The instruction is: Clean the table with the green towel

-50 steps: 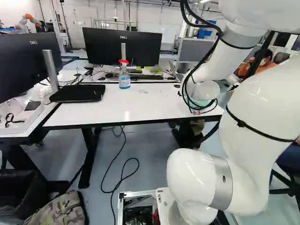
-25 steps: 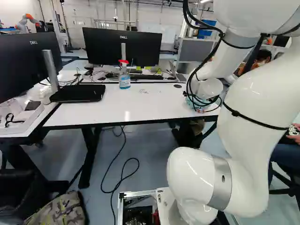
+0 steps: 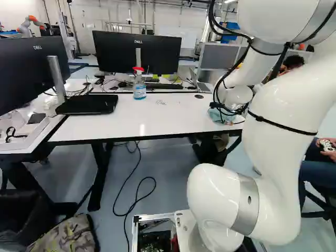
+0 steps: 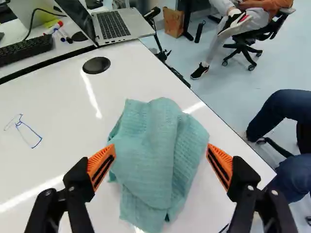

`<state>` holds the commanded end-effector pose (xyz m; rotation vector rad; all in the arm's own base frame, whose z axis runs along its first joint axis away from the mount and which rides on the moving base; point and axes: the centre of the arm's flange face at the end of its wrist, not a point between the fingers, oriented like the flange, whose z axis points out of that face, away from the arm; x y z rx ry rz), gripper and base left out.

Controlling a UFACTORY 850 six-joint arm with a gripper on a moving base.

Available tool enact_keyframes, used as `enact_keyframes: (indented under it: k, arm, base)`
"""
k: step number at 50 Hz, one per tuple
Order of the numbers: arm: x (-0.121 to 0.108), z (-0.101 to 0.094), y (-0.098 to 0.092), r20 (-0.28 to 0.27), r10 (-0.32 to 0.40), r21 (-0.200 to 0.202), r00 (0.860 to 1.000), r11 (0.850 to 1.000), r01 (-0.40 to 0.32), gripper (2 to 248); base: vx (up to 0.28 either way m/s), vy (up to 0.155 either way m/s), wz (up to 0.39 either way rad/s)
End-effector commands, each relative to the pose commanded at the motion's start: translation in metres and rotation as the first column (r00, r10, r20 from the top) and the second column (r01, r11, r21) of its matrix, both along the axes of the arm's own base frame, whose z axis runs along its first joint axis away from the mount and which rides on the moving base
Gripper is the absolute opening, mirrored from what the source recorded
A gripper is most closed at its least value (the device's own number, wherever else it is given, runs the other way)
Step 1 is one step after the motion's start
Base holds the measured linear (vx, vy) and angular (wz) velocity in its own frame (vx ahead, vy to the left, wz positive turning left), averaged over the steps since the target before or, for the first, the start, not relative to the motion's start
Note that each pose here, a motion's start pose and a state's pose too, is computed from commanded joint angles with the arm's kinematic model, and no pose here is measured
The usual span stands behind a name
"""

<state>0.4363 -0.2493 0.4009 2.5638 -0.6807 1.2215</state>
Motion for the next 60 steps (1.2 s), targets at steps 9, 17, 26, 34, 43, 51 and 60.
enact_keyframes:
  k: [9,17,26,34,43,51,60]
  arm:
    - [0.012,-0.003,-0.010,-0.019,-0.005,0.011,1.000,1.000,0.005,247]
    - [0.025,-0.005,-0.011,-0.035,0.005,0.020,0.999,1.000,-0.004,247]
    - [0.040,-0.008,-0.009,-0.053,0.023,0.031,0.998,0.999,-0.021,247]
    - [0.041,-0.009,-0.007,-0.067,0.028,0.038,0.997,0.999,-0.025,247]
    - [0.041,-0.009,-0.007,-0.067,0.028,0.038,0.997,0.999,-0.025,247]
    - [0.041,-0.009,-0.007,-0.067,0.028,0.038,0.997,0.999,-0.025,222]
    - [0.041,-0.009,-0.007,-0.067,0.028,0.038,0.997,0.999,-0.025,146]
  base:
    - [0.000,0.000,0.000]
    - [0.000,0.000,0.000]
    - [0.000,0.000,0.000]
    - [0.000,0.000,0.000]
    - [0.000,0.000,0.000]
    - [0.000,0.000,0.000]
    - [0.000,0.000,0.000]
